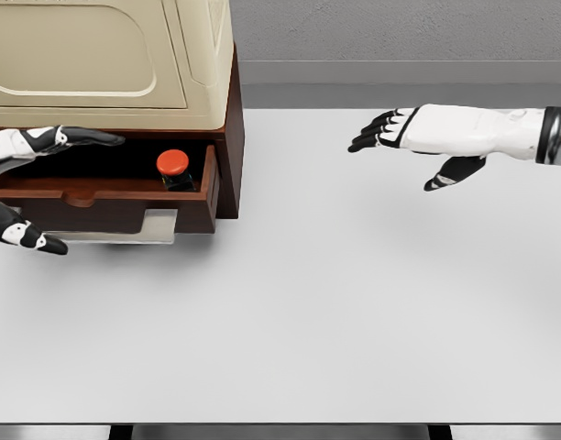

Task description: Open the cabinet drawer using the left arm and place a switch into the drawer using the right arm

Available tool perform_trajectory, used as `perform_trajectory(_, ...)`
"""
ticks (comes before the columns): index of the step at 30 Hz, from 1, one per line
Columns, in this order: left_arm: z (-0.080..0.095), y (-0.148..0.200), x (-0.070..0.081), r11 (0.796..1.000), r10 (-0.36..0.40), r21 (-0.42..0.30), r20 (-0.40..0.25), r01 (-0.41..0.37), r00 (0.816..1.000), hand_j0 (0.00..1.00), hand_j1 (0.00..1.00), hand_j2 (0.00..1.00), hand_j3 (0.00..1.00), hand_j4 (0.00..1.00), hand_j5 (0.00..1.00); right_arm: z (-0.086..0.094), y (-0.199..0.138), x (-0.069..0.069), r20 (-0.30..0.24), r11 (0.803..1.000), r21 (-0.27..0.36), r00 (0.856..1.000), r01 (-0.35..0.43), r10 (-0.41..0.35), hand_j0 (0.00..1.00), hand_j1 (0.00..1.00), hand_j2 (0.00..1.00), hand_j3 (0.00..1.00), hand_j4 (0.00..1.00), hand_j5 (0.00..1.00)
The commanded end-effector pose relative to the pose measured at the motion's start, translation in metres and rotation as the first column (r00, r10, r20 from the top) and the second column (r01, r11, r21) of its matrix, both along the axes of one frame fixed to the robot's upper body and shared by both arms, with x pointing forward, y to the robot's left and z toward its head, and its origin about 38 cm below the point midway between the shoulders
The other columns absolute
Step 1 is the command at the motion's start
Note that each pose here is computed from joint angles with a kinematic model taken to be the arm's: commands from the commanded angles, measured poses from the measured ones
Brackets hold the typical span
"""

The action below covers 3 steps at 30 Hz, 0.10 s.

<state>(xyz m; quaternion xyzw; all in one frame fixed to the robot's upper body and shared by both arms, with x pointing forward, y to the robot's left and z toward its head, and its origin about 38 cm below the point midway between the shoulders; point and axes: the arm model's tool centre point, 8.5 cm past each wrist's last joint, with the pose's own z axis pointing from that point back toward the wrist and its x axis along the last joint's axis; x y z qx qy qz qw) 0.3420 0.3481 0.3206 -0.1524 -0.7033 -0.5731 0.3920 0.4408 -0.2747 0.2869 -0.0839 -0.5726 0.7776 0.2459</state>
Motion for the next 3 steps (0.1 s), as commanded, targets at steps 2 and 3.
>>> perform_trajectory(2,-0.0108,-0.0186,0.0047,0.998,-0.039,-0.056,0.004,0.039,0.999,1.00,1.00,1.00,1.00,1.00,1.00,-0.0013,0.0018,0.0030,-0.007,1.000,0.016,1.000,0.005,-0.005,1.00,1.00,1.00,1.00,1.00,1.00)
perform_trajectory(3,-0.0103,-0.0187,0.0048,0.998,-0.039,-0.056,0.005,0.039,0.999,1.00,1.00,1.00,1.00,1.00,1.00,-0.0019,0.0012,0.0038,-0.009,1.000,0.017,1.000,0.008,-0.008,1.00,1.00,1.00,1.00,1.00,1.00)
